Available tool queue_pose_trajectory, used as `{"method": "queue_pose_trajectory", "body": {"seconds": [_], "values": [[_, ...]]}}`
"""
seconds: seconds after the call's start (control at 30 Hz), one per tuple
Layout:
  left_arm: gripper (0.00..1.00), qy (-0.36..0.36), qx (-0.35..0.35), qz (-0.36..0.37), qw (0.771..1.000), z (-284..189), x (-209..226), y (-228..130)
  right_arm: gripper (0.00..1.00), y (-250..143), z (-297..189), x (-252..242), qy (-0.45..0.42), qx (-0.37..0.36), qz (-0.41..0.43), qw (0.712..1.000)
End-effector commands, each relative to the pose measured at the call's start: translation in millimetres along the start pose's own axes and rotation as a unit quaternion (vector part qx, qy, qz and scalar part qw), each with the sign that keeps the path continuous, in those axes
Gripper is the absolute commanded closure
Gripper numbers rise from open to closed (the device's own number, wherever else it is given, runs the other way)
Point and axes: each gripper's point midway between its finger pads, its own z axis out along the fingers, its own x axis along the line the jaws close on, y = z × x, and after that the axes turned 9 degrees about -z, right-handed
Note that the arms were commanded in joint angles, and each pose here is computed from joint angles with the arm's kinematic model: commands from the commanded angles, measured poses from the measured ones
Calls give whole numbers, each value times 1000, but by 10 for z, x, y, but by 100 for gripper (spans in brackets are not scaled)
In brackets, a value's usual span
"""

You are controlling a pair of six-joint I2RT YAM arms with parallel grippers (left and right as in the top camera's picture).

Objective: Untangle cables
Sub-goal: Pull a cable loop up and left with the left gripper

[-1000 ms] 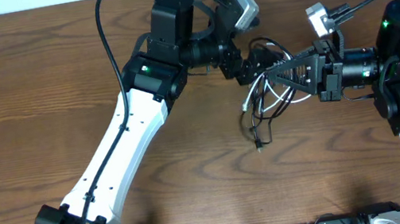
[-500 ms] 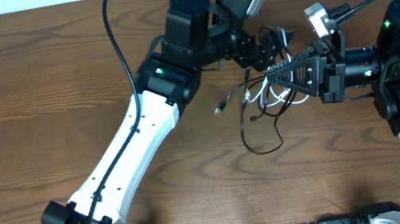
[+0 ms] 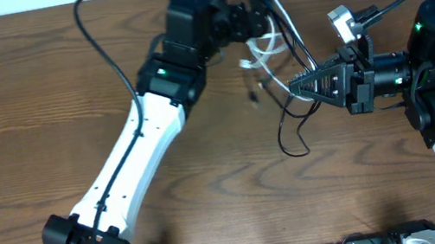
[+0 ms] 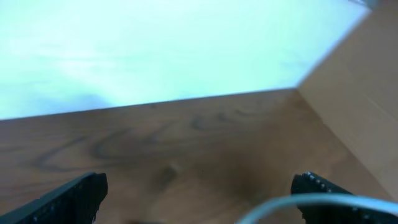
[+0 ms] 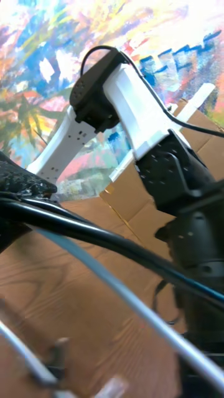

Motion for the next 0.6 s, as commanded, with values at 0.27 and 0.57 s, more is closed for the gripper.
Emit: {"method": "queue_pose_trajectory", "body": {"seconds": [0.27,0.57], "values": [[0,106,-22,-58,992,-152,866,254,99,-684,-123,-583,-182,62,104,976],[0,153,10,-32,988,-292,1229,187,99,-1435,-1088,-1275,-533,168,204,804]]}}
